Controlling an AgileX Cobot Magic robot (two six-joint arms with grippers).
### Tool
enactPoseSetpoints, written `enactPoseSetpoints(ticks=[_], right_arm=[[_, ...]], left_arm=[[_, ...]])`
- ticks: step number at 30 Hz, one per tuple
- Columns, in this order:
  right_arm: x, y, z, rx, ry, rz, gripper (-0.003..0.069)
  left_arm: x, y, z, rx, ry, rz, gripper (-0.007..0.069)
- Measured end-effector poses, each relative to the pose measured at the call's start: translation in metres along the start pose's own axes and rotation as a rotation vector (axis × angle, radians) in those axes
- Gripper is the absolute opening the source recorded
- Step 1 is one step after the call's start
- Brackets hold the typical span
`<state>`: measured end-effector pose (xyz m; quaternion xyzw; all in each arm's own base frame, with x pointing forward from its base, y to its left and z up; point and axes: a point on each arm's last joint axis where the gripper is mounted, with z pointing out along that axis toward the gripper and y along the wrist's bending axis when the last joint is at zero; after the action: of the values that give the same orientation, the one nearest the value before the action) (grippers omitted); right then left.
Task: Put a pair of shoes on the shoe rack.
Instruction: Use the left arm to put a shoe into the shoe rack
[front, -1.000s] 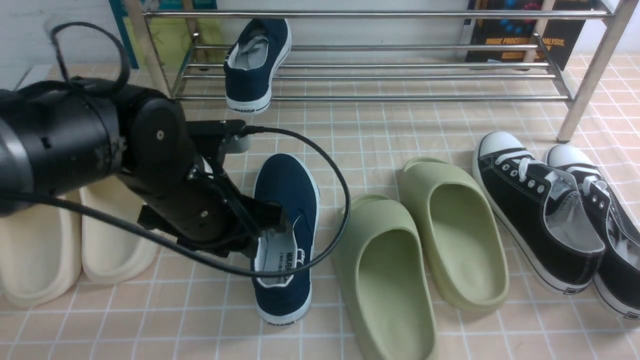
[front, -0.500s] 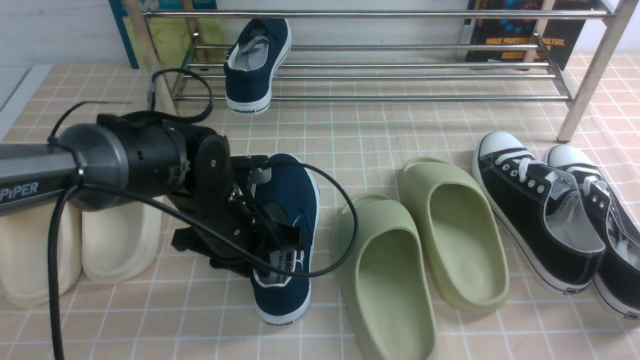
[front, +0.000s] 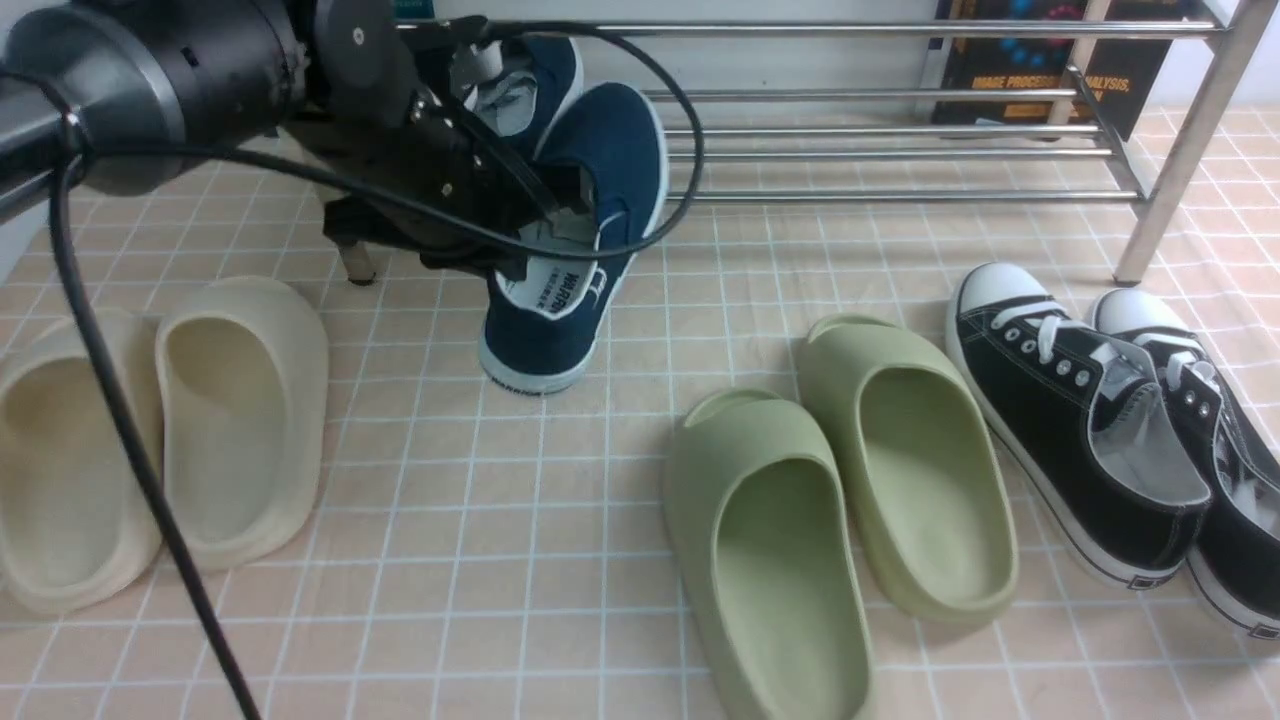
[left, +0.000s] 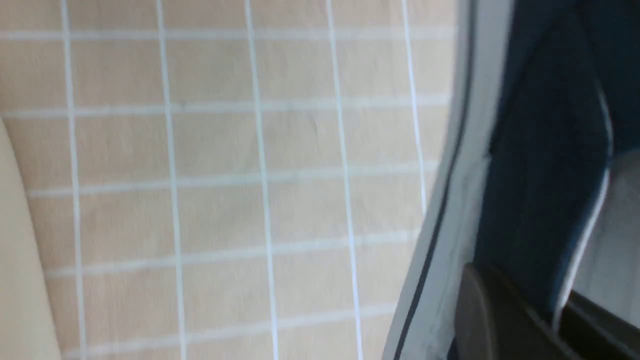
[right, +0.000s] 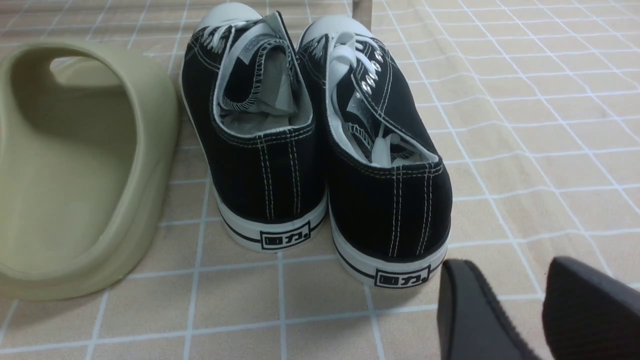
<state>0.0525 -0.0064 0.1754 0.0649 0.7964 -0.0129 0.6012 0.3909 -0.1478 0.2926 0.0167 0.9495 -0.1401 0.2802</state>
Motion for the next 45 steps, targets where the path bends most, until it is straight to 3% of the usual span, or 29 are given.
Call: enactPoseSetpoints(ticks=[8, 21, 24, 28, 31, 34, 39, 42, 45], right_arm=[[0.000, 0.000, 0.000, 0.000, 0.000, 0.001, 0.0240], [0.000, 0.000, 0.000, 0.000, 0.000, 0.001, 0.0240], [0.000, 0.000, 0.000, 0.000, 0.000, 0.001, 0.0240], [0.000, 0.000, 0.000, 0.000, 0.000, 0.001, 0.0240], [0.000, 0.000, 0.000, 0.000, 0.000, 0.001, 0.0240], [0.000, 0.000, 0.000, 0.000, 0.000, 0.001, 0.0240], [0.000, 0.000, 0.000, 0.000, 0.000, 0.001, 0.0240], [0.000, 0.000, 0.000, 0.000, 0.000, 0.001, 0.0240], [0.000, 0.000, 0.000, 0.000, 0.000, 0.001, 0.0240]], left_arm=[[-0.036, 0.005, 0.049, 0.046, -0.002, -0.063, 0.0029], [-0.085, -0.004, 0.095, 0.129, -0.224, -0.155, 0.0059], [-0.088, -0.003, 0.102, 0.135, -0.265, -0.159, 0.0103], [-0.090, -0.003, 0.100, 0.115, -0.282, -0.132, 0.0242], [-0.091, -0.003, 0.082, 0.069, -0.251, -0.071, 0.0319], [-0.093, -0.004, 0.048, 0.016, -0.223, 0.026, 0.0349], [-0.090, -0.007, -0.007, -0.041, -0.145, 0.141, 0.0311], [-0.080, -0.007, -0.020, -0.049, -0.030, 0.193, 0.0216], [-0.068, -0.007, -0.001, -0.014, 0.098, 0.212, 0.0105]])
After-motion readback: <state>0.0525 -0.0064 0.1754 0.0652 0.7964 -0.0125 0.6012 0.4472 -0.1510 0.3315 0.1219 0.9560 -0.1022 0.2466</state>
